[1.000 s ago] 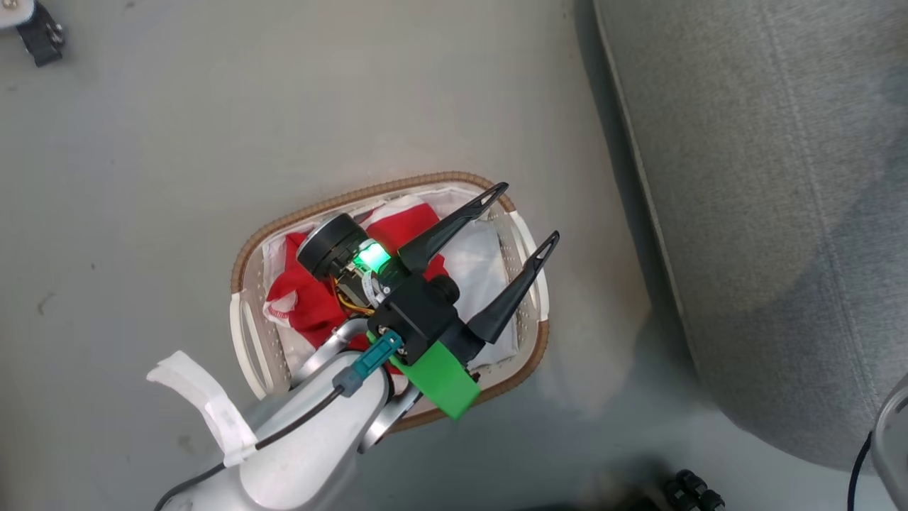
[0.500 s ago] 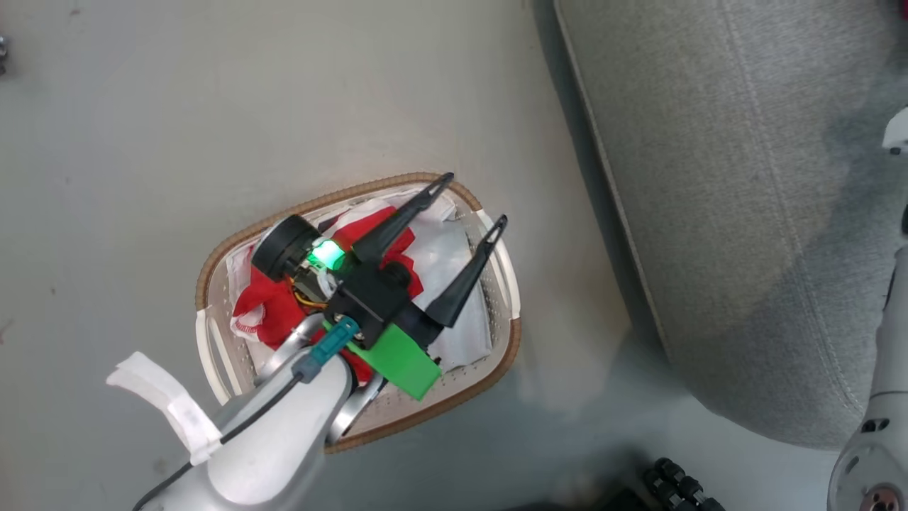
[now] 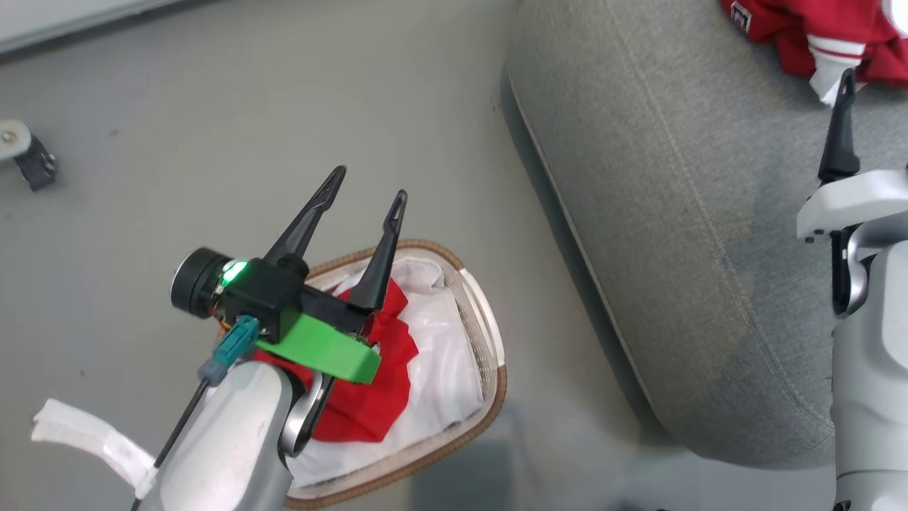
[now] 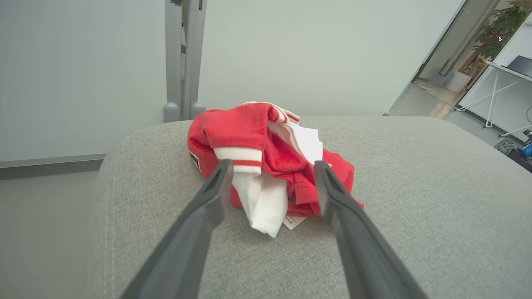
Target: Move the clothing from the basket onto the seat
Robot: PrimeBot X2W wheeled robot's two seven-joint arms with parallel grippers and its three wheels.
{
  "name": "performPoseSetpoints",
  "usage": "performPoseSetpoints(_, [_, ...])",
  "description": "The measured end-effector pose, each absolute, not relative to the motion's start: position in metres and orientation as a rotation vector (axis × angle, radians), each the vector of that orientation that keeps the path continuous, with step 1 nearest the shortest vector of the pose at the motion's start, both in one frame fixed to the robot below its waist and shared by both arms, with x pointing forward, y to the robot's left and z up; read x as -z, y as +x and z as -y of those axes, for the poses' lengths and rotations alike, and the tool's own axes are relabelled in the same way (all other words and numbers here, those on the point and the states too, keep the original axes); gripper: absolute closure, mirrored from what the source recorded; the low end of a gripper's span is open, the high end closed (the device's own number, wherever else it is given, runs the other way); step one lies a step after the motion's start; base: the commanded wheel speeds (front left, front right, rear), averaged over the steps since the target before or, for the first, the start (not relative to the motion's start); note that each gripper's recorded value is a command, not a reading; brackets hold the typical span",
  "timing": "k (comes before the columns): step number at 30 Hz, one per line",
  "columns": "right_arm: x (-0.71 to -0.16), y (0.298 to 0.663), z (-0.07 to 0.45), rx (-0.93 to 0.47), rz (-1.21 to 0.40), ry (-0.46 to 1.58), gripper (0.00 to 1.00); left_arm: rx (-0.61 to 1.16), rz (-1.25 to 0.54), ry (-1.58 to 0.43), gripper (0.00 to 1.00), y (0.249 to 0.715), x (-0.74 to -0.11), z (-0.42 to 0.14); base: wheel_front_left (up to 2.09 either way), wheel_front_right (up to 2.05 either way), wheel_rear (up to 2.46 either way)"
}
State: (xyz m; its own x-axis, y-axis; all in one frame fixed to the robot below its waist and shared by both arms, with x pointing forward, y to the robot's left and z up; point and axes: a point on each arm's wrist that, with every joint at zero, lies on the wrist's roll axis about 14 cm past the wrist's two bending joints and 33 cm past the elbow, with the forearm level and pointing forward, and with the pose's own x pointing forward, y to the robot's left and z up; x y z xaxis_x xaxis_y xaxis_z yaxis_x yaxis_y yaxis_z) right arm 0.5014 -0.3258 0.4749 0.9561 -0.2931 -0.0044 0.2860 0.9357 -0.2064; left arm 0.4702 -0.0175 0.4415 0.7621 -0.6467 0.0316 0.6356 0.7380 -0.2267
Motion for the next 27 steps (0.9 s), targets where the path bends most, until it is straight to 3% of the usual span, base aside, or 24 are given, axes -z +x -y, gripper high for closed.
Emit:
performPoseSetpoints(8, [-0.528,0.488,0.300,0.233,0.089,-0.187,0.00,0.567,-0.005,-0.264,0.00,0.453,-0.475,-0.014,0.00,0.00,0.00])
performPoseSetpoints(14, [-0.550,0.482,0.251,0.114,0.164,-0.143,0.00,0.425,-0.005,-0.253,0.00,0.434,-0.480,-0.057,0.00,0.00,0.00])
performPoseSetpoints(20, [-0.550,0.474,0.192,-0.035,0.191,-0.036,0.00,0.229,-0.009,-0.217,0.00,0.409,-0.477,-0.119,0.00,0.00,0.00])
performPoseSetpoints(27, [-0.530,0.446,0.157,-0.118,0.143,0.119,0.00,0.071,-0.023,-0.213,0.00,0.368,-0.471,-0.166,0.00,0.00,0.00])
